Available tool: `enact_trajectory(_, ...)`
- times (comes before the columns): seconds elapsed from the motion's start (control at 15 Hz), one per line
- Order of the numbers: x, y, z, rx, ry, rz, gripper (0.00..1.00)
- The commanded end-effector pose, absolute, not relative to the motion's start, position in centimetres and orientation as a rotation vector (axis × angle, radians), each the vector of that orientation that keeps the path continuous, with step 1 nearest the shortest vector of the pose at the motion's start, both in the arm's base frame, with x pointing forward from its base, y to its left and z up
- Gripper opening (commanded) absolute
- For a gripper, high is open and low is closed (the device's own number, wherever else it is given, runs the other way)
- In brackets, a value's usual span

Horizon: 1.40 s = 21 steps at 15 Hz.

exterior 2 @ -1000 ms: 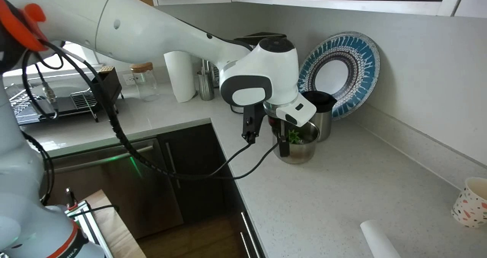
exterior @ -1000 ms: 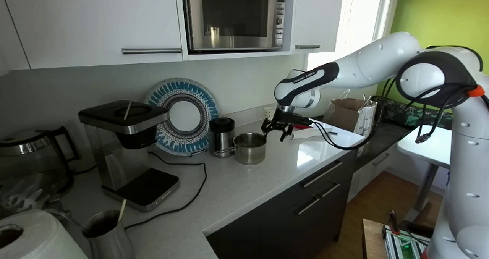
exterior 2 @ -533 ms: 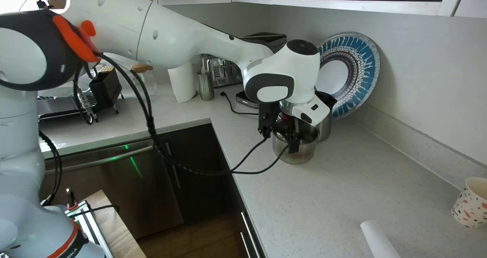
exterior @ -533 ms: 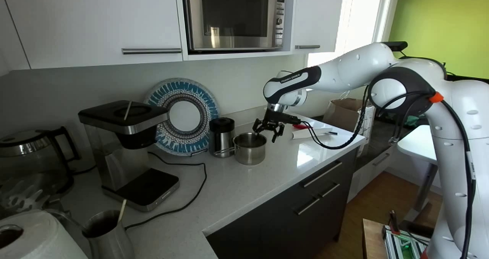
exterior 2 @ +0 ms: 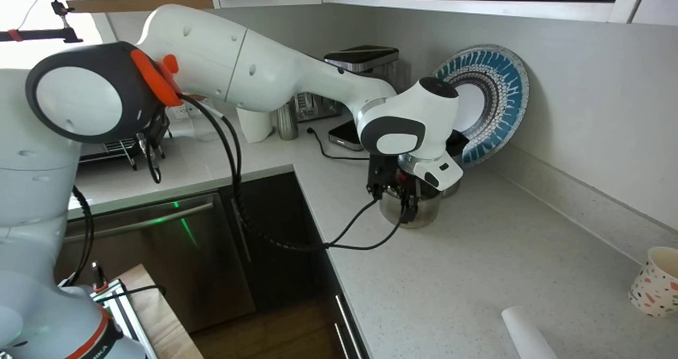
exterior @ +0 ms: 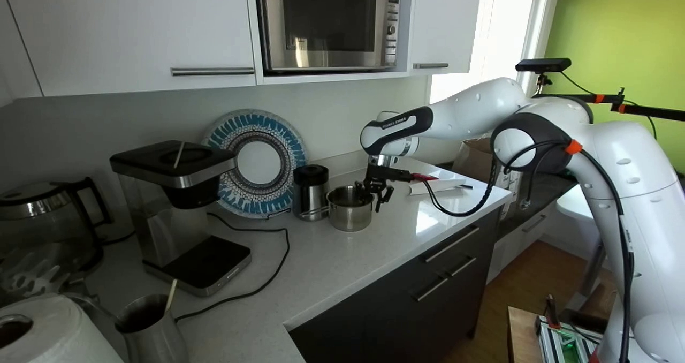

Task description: Move the utensils from the silver pot to the countertop

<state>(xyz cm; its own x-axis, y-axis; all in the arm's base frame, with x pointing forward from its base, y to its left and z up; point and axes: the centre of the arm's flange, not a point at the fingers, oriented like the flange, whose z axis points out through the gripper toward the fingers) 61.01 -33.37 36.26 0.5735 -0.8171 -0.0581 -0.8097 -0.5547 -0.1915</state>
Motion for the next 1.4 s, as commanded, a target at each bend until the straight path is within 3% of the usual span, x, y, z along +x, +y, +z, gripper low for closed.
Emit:
enact_trajectory(0.0,60.8,-35.0,36.3,-2.631,1.454,-0.013,0.28)
enact_trajectory(0.2,59.9,-35.6,37.3,-2.674,1.497,-0.028,0.04)
enact_trajectory(0.27,59.5,-35.6,37.5,-2.686,1.500,-0.029,0.01)
enact_trajectory(0.67,58.2,-36.4,39.6,-2.821,1.417,-0.112,0.01)
enact_trajectory(1.33,53.6,-39.3,45.4,-3.181,0.856,-0.063,0.01)
